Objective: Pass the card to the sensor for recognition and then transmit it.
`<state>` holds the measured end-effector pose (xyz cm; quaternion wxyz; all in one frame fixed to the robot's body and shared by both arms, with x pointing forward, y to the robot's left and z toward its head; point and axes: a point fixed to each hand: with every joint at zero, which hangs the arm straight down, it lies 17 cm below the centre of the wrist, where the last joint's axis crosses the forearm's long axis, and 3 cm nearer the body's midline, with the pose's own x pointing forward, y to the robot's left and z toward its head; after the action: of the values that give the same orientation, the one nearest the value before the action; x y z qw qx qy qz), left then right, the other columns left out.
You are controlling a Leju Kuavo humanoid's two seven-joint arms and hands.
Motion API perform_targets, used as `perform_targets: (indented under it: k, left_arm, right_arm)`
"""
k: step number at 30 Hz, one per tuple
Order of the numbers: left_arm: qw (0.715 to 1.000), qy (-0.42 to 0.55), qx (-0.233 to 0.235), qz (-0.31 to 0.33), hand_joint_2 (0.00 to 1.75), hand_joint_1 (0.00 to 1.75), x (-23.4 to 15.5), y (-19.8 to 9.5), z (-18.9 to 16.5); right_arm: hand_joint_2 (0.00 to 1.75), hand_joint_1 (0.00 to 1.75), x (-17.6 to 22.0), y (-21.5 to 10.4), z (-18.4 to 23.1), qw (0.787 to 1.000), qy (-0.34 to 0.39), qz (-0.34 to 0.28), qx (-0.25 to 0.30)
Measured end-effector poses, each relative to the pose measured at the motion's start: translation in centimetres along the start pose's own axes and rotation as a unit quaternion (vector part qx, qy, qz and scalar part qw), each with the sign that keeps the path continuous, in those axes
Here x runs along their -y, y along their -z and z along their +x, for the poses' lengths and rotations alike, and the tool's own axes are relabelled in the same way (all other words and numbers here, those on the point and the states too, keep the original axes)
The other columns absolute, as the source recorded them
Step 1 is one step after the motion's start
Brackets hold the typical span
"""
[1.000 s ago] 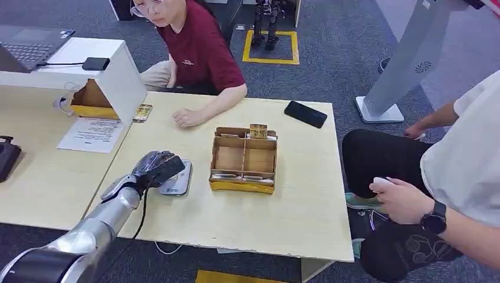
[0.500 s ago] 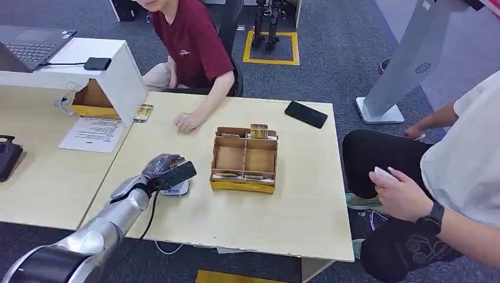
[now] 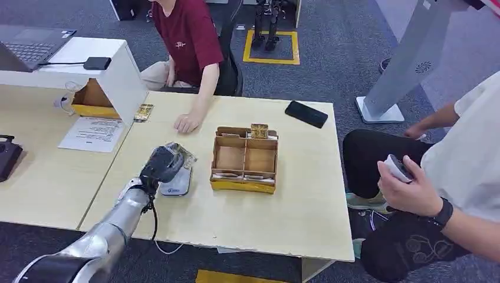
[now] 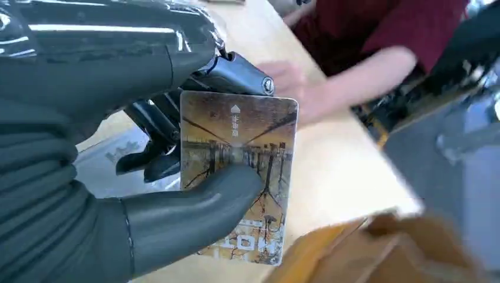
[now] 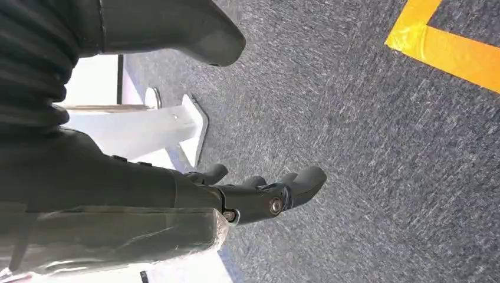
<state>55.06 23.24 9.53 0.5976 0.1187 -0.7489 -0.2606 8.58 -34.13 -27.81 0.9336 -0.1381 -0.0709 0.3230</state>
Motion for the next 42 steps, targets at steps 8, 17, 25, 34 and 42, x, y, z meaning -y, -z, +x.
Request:
perform_targets:
  k: [8,17,25,34,42]
  left_arm:
    - [0.994,-0.063,0.025,0.087,1.75,1.75,-4.5,1.0,1.9]
    - [0.957,0.017,0.079,0.279,1.75,1.75,-14.2,0.9,5.9]
    - [0.884,0.368,0.13,0.258,1.75,1.75,-14.3,1.2,10.0]
    - [0.877,0.378,0.114,0.275,1.75,1.75,-15.1,0.7,9.9]
    - [0.882,0.351,0.108,0.296,1.75,0.0,-15.7,0.5,9.9]
  right_arm:
    - [1.75,0.0,0.0,0.0,0.1,1.0,0.0,0.0,0.0]
    - [1.75,0.0,-0.3,-0.1,0.5,1.0,-0.001,0.002,0.003]
    - [1.75,0.0,-0.5,-0.1,1.2,1.0,-0.009,0.002,0.01]
    - [1.75,0.0,-0.7,-0.2,1.5,1.0,-0.013,0.004,0.013]
    - [1.75,0.0,-0.9,-0.2,1.8,1.0,-0.013,0.005,0.016]
